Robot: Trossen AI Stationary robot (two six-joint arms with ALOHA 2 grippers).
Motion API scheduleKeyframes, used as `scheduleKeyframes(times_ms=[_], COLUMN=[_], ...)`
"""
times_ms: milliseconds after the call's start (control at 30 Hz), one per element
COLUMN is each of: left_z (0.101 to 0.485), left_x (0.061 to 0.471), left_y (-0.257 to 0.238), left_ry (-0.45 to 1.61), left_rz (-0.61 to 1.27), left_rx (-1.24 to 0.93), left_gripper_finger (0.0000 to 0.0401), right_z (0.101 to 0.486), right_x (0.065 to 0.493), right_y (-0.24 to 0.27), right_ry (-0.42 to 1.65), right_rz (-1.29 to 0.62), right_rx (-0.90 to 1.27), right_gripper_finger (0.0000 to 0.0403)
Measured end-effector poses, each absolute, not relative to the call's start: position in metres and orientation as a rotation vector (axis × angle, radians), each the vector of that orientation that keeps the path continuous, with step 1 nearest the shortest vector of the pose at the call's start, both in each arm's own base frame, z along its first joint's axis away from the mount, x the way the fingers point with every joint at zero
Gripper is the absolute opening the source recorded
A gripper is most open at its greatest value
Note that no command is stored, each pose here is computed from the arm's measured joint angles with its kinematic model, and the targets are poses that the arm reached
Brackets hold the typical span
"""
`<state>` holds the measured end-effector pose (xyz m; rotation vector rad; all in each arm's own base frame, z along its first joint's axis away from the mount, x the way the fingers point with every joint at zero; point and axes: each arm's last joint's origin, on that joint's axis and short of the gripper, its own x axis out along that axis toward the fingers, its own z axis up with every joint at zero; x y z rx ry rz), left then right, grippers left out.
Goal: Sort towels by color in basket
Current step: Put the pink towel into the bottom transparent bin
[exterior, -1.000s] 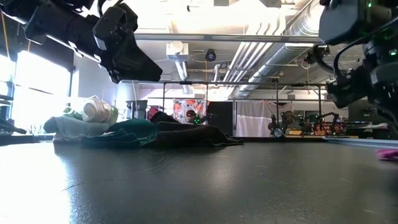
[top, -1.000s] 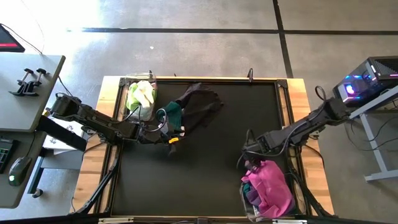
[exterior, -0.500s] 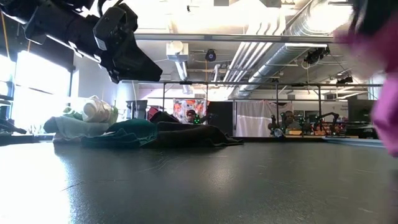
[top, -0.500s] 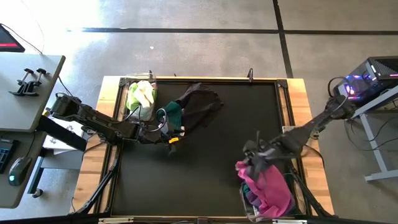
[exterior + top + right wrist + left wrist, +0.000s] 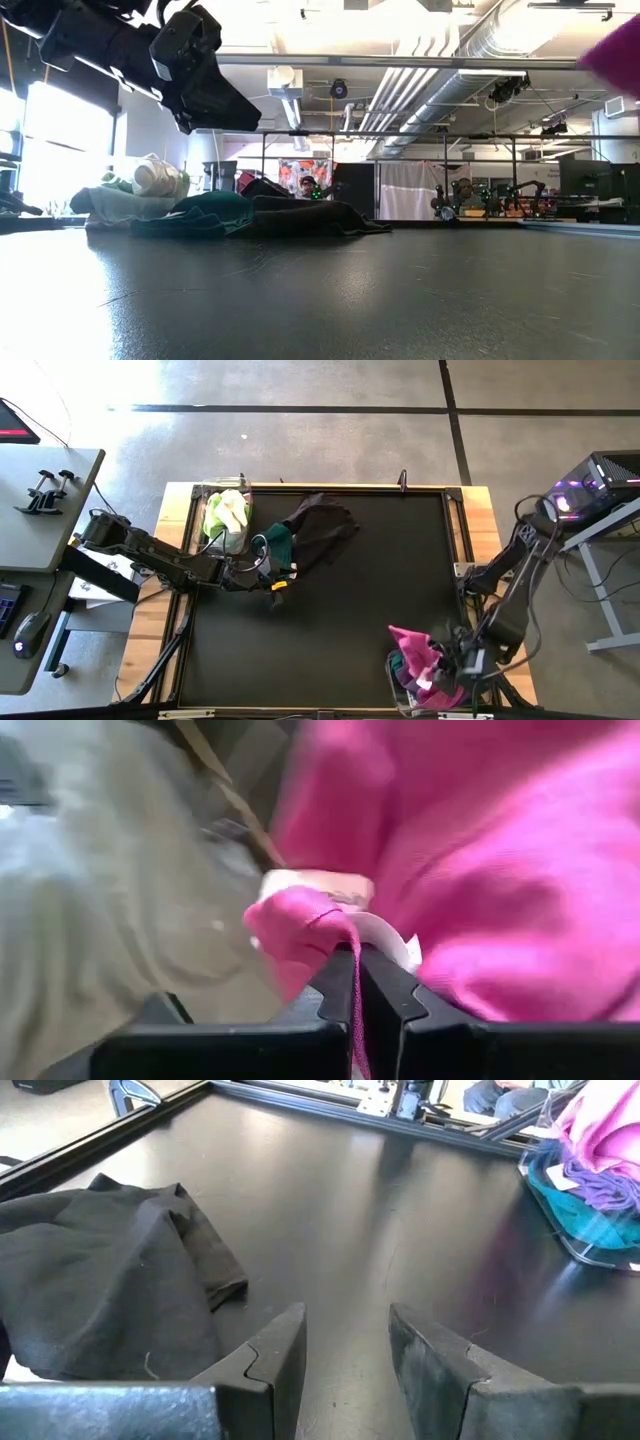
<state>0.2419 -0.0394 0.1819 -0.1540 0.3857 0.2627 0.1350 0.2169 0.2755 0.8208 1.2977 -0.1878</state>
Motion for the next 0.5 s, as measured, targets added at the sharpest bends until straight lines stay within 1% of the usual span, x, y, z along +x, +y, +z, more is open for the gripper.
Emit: scheduleKeyframes(times_ms=[133, 267, 367, 500], left_z=[0.182, 0.182, 0.182, 0.182], left_x=[0.242, 0.242, 0.242, 0.242], left_y=[-0.039, -0.039, -0.039, -0.039], left_ry=[0.385, 0.383, 0.381, 0.38], left_rz=[0.263, 0.264, 0.272, 0.28], left_rx=[-0.154, -0.163, -0.161, -0.159], left_gripper_finger=[0.0129, 0.0129, 0.0129, 0.0129], right_z=[0.238, 0.197, 0.177, 0.17], right_x=[0.131, 0.136, 0.142, 0.149], right_y=[0.222, 0.218, 0.21, 0.2], right_ry=[1.419, 1.438, 1.467, 1.536], right_rz=[-0.273, -0.283, -0.255, -0.222], right_rx=[0.872, 0.886, 0.954, 0.988], right_gripper_finger=[0.0002, 0.0005, 0.0028, 0.0082])
